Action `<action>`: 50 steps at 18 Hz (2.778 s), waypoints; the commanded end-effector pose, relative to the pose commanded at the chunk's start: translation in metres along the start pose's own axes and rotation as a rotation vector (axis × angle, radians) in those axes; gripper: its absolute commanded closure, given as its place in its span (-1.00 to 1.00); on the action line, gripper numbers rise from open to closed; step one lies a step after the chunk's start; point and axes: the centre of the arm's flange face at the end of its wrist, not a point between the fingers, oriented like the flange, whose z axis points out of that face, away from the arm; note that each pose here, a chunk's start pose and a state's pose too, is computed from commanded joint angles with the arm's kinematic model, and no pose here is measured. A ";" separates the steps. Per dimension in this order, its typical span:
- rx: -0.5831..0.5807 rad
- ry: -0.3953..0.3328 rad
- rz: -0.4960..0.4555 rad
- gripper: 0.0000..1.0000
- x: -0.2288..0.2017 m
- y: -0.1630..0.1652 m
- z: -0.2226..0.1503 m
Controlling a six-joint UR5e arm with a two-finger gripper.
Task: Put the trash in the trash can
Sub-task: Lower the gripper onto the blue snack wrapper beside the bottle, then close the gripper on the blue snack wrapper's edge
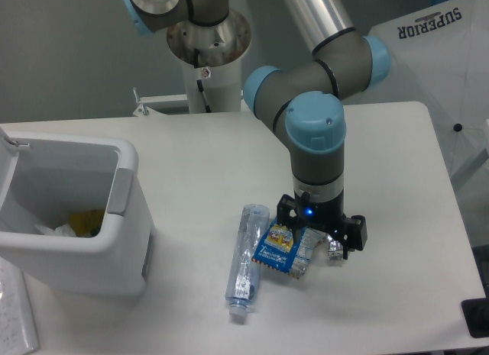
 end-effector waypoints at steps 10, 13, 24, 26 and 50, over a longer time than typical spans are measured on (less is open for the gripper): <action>-0.001 0.029 -0.015 -1.00 0.039 -0.013 0.010; 0.022 0.013 -0.043 -1.00 0.060 -0.013 0.022; 0.070 -0.040 -0.169 -1.00 0.014 -0.064 0.030; 0.044 -0.021 -0.081 -1.00 0.018 -0.061 0.049; 0.007 0.490 -0.119 -1.00 -0.059 -0.004 0.070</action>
